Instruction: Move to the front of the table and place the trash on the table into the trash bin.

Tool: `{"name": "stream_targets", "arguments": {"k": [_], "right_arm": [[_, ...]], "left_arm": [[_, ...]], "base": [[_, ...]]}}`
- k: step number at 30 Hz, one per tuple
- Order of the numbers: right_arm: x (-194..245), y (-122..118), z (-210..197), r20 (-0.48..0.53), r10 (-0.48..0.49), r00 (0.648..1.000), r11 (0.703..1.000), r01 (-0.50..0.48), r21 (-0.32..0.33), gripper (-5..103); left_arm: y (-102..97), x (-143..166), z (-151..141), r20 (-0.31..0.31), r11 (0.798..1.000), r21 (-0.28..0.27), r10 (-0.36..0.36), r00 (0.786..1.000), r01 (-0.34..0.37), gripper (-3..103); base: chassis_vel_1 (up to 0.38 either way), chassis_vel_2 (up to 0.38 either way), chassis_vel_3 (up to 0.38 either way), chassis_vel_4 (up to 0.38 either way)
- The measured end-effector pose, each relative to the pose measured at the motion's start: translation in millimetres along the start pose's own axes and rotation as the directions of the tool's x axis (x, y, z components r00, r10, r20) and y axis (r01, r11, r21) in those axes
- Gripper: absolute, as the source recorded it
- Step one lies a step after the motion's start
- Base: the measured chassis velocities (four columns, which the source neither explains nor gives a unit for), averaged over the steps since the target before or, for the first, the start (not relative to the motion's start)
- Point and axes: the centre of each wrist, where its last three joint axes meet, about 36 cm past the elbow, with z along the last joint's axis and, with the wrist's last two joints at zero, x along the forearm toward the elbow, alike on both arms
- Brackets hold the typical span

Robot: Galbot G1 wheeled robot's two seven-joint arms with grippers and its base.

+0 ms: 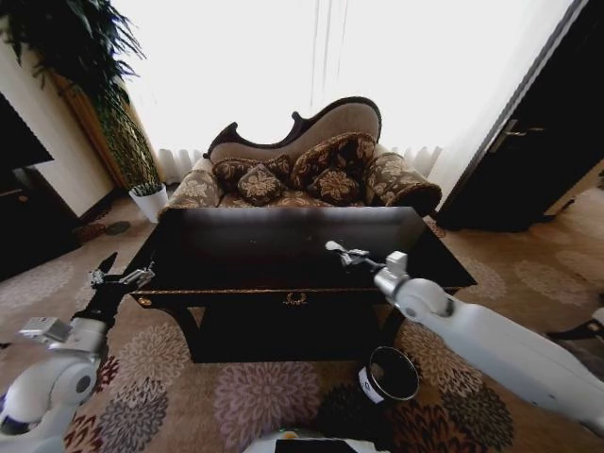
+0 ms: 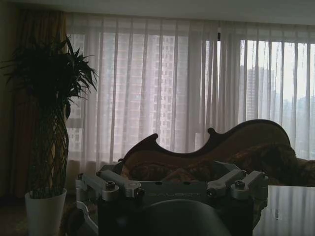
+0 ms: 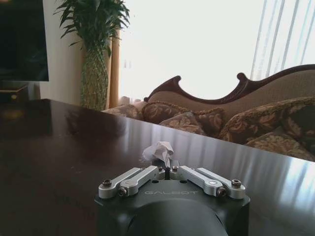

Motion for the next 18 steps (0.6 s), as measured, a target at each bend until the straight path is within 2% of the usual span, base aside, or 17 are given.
{"name": "stream_targets", "arguments": {"k": [4, 7, 12, 18], "right_arm": [[19, -5, 6, 0.028, 0.059, 0.998, 0.998, -0.058, -0.038, 0], [27, -11, 9, 0.05, 0.091, 0.995, 0.995, -0.089, -0.035, 0], [53, -14, 19, 0.105, 0.164, 0.981, 0.985, -0.157, -0.07, 0], [96, -12, 53, 0.148, 0.27, 0.952, 0.959, -0.252, -0.129, 0]], "left_arm": [[0.0, 0, 0, 0.0, 1.0, 0.0, 0.0, 1.0, 0.0, 100], [0.0, 0, 0, 0.0, 1.0, 0.0, 0.0, 1.0, 0.0, 100], [0.0, 0, 0, 0.0, 1.0, 0.0, 0.0, 1.0, 0.0, 100], [0.0, 0, 0, 0.0, 1.0, 0.0, 0.0, 1.0, 0.0, 100]], "base": [[0.0, 0.0, 0.0, 0.0], [0.0, 0.0, 0.0, 0.0], [0.0, 0.0, 0.0, 0.0], [0.0, 0.0, 0.0, 0.0]]}}
